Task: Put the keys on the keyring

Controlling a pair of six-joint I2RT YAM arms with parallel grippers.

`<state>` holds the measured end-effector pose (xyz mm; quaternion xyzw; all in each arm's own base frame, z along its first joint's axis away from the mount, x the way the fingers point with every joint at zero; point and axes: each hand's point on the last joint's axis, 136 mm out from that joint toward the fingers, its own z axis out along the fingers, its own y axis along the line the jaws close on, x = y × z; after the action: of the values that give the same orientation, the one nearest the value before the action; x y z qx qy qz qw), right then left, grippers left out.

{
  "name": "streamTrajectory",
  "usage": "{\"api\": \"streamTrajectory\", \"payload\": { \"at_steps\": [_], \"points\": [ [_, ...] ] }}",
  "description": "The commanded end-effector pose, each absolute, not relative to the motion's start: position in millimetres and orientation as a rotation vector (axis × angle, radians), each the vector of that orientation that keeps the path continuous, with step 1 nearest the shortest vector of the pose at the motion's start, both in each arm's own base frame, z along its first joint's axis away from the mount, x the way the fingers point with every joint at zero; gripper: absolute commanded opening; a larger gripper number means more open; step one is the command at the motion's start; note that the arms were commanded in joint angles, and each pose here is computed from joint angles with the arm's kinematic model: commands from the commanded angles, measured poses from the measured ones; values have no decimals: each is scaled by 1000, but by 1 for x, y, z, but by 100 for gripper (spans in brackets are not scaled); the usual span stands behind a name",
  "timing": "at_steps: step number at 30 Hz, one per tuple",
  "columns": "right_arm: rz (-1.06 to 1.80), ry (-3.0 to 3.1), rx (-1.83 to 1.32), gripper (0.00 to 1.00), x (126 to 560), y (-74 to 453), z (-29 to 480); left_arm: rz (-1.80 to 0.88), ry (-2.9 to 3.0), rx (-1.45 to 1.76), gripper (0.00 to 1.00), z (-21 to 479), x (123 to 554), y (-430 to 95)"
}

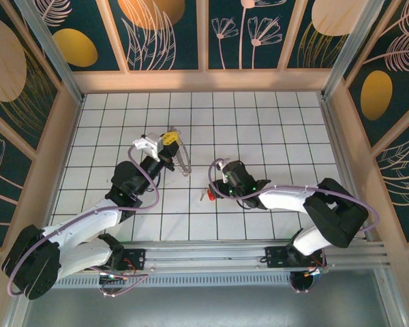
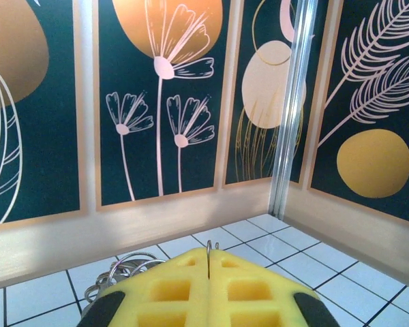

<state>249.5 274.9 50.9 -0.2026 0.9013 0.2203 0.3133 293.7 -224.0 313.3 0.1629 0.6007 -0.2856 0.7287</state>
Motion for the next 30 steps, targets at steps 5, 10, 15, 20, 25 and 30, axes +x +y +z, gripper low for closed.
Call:
{"api": "streamTrajectory", "payload": {
  "at_steps": [5,10,15,20,25,30],
  "points": [
    [655,2367,-579,53,230,289,59,-686,1276,354,0,323,290,-229],
    [621,2368,-570,49,233,287,55,-694,1278,353,0,322,291,-230],
    [666,2356,-616,41,237,294,55,-692,1286,353,0,319,292,-231],
    [746,2342,-666,41,238,303,57,-692,1286,353,0,320,292,-231],
    [765,2349,-706,44,239,310,51,-696,1286,352,0,320,292,-231],
    [740,2358,-713,45,244,313,41,-696,1286,354,0,321,292,-231]
  ]
}}
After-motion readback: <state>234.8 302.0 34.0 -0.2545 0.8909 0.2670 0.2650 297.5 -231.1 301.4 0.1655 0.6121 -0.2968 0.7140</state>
